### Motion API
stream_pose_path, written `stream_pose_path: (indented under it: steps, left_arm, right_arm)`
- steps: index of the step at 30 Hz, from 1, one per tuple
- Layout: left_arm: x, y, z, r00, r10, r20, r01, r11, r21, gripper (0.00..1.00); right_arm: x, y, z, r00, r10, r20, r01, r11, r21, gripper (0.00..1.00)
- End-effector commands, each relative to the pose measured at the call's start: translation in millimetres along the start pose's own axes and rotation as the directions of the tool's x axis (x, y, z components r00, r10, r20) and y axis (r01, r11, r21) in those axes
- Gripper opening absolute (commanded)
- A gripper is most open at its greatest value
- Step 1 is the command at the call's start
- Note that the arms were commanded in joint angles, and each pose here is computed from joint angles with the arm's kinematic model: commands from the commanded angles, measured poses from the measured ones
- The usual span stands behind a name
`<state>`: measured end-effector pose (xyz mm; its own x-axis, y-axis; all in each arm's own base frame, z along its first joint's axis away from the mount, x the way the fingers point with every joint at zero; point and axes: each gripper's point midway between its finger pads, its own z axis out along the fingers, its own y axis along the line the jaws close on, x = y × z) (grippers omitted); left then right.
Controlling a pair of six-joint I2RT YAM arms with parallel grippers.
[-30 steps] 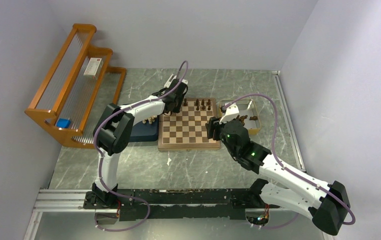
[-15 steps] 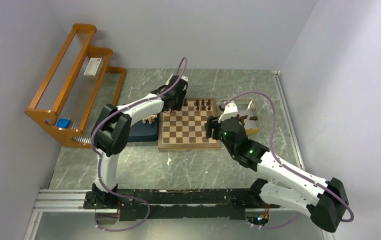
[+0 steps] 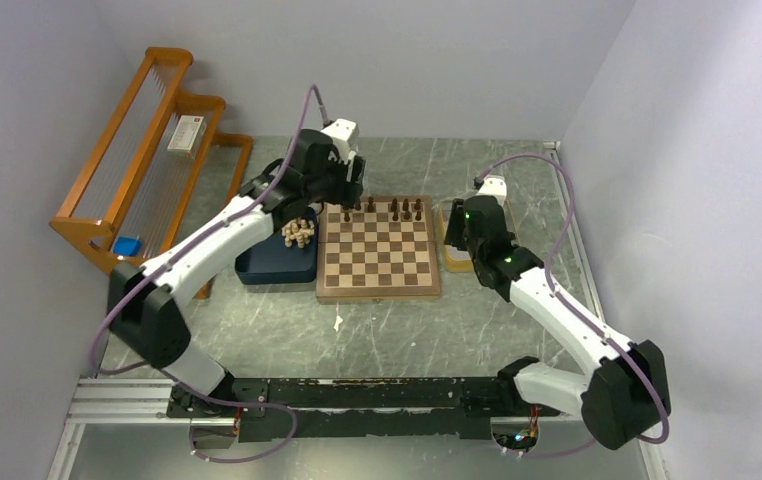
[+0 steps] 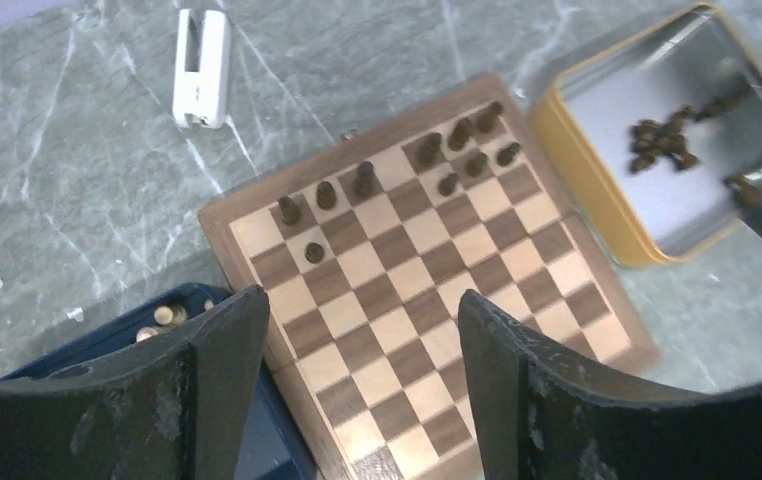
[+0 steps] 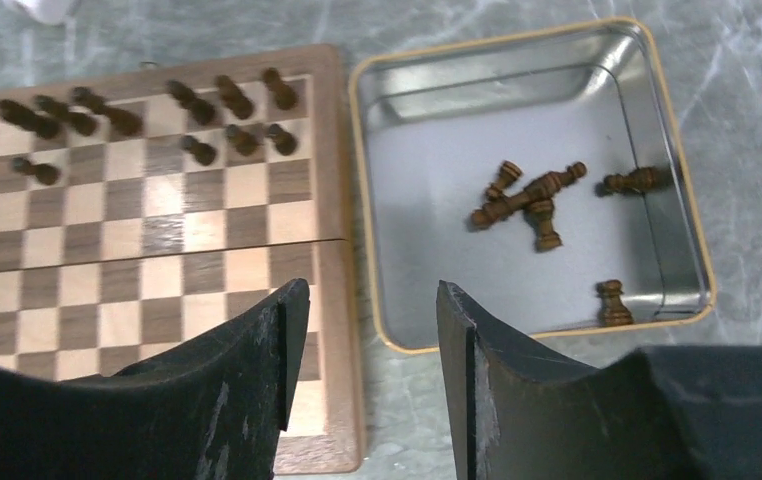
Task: Set up the chess pieces on the board
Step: Pick up the chess piece from the storage box.
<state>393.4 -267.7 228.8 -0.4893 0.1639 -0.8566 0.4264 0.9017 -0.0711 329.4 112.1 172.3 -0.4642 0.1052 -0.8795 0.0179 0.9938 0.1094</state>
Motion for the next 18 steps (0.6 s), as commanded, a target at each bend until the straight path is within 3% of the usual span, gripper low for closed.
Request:
stream_pose_path:
  steps: [1, 6, 11, 18]
  left_arm:
    - [12, -19, -36, 1.0, 0.007, -0.019, -0.004, 0.989, 0.148, 0.75]
    - [32, -17, -75, 1.0, -0.01, 0.011, 0.007, 0.984, 0.181, 0.81]
    - [51, -14, -102, 0.998, -0.022, 0.06, 0.009, 0.977, 0.211, 0.86]
    - [74, 1, -106, 0.998, 0.048, 0.035, -0.052, 0.986, 0.156, 0.84]
  right_arm:
    - [4, -20, 16, 0.998, 0.04, -0.057, -0.038, 0.999, 0.039, 0.52]
    - [17, -59, 42, 0.989, 0.087, -0.116, -0.068, 0.985, 0.156, 0.44]
    - [26, -69, 66, 0.975, 0.152, -0.164, -0.122, 0.976, 0.178, 0.42]
    - [37, -82, 93, 0.95, 0.237, -0.203, -0.183, 0.95, 0.252, 0.37]
